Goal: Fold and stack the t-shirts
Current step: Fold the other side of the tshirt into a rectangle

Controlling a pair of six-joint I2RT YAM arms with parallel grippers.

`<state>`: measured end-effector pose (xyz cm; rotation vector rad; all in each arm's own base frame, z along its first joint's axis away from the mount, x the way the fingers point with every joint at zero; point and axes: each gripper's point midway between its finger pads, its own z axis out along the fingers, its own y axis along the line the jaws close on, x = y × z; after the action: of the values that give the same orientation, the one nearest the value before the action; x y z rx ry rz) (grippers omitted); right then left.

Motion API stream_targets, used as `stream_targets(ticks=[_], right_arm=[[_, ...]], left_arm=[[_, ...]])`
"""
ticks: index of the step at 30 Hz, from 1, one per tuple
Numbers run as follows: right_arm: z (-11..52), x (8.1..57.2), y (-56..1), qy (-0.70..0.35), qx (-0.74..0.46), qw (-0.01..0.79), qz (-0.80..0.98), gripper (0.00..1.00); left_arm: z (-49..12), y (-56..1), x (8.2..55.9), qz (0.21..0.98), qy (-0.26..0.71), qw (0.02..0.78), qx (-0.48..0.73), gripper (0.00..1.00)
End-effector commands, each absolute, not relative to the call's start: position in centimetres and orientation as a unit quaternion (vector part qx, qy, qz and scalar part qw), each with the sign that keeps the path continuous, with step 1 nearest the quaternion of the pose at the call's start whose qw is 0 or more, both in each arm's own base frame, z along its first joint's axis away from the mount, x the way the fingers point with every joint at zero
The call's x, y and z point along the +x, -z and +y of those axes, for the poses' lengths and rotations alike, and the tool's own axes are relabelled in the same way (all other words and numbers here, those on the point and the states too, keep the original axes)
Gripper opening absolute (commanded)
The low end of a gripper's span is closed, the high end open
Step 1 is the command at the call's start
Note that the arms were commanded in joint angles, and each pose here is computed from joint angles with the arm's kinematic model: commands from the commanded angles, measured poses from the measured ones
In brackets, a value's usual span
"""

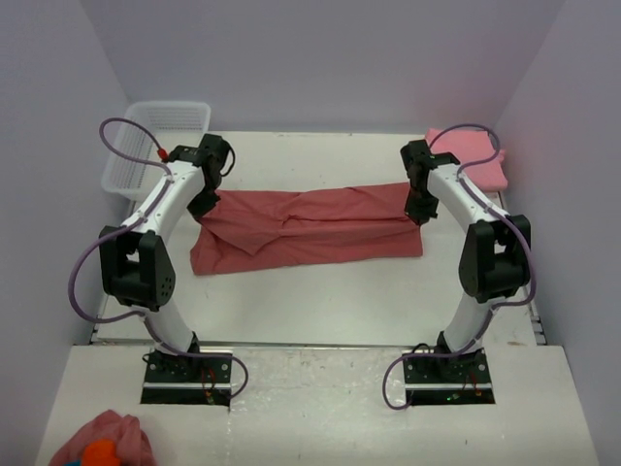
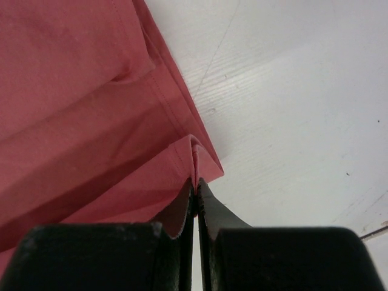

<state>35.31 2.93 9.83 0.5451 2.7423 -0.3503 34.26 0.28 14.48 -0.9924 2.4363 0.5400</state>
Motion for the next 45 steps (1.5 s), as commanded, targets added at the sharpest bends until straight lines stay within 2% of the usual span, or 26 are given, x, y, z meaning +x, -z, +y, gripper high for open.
stream_targets(ticks=[1, 31, 39, 45], right_arm=[[2.5, 36.7, -10.9, 0.13, 0.188, 0.177, 0.957, 0.0], [4.0, 41.8, -6.4, 0.12, 0.144, 0.146, 0.971, 0.0], [4.3, 43.0, -5.5, 0.119, 0.136, 0.145, 0.973, 0.0], [4.4, 43.8, -5.5, 0.12, 0.137, 0.15, 0.972, 0.0]], left_arm=[[1.4, -15.5, 36.0, 0.87, -0.209, 0.257, -0.366, 0.0], [0.8, -9.6, 41.1, 0.881, -0.225, 0.223, -0.353, 0.0], [0.9, -8.7, 42.1, 0.881, -0.231, 0.227, -0.346, 0.06], [0.9, -8.4, 42.9, 0.88, -0.232, 0.231, -0.343, 0.05]])
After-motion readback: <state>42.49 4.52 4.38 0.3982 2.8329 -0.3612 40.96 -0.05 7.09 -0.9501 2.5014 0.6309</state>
